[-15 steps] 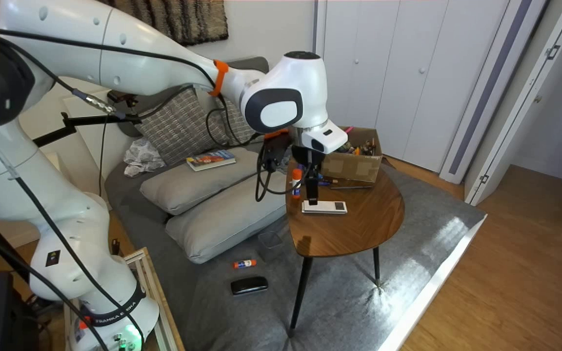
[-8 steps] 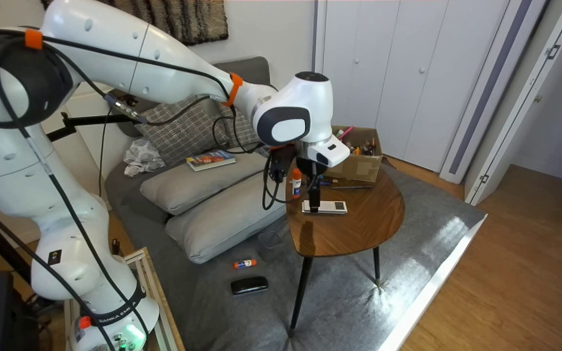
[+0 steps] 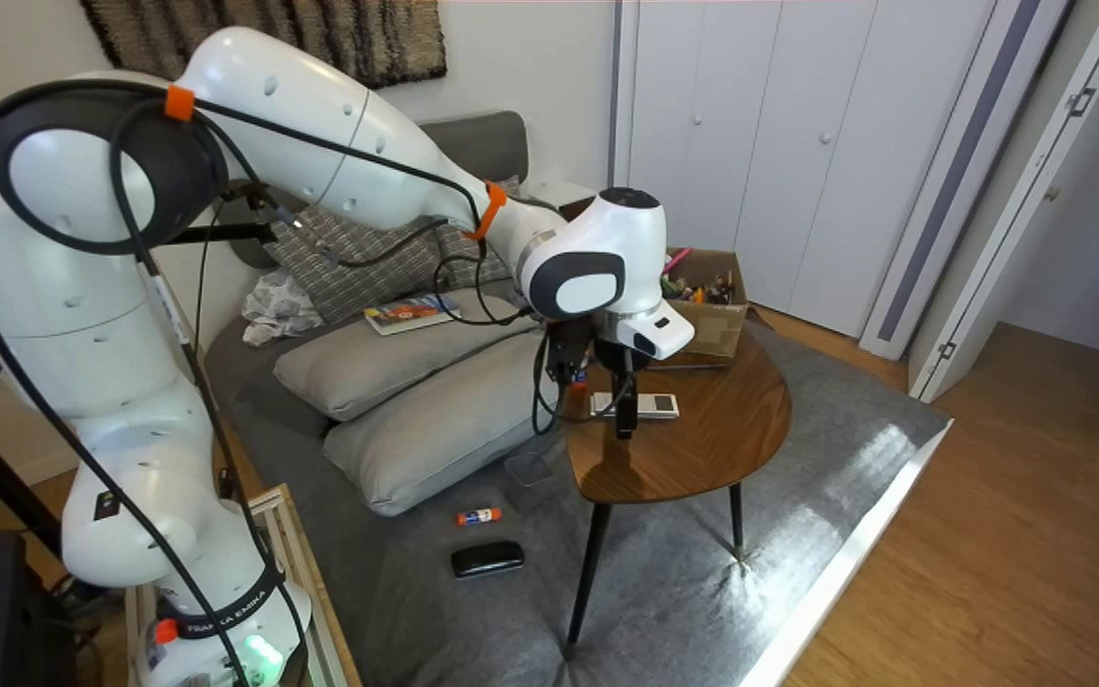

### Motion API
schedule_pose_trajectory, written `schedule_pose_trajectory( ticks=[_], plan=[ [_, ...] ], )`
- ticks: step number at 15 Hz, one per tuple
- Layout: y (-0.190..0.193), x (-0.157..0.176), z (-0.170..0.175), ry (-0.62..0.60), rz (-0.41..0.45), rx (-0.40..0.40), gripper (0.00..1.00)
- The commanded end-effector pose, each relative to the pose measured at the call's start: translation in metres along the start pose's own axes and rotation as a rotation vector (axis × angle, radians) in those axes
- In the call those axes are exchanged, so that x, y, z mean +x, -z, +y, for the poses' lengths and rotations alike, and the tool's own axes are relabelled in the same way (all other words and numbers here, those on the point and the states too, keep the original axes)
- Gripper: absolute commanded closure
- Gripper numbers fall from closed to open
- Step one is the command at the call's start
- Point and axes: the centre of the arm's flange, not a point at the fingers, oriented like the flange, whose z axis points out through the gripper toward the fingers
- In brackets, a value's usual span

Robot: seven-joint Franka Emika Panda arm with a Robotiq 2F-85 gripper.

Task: Pick up the white remote and put it on the left side of the table

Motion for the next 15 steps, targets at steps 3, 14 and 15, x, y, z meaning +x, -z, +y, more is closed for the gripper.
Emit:
schedule_pose_trajectory(
  ticks=[3,14,15],
  plan=[
    [-0.004,0.010,-0.016,0.003,-0.004,0.040,0.00],
    [-0.014,0.012,-0.028,-0.007,-0.025,0.040,0.00],
    [-0.016,0.012,-0.029,-0.003,-0.024,0.036,0.00]
  ],
)
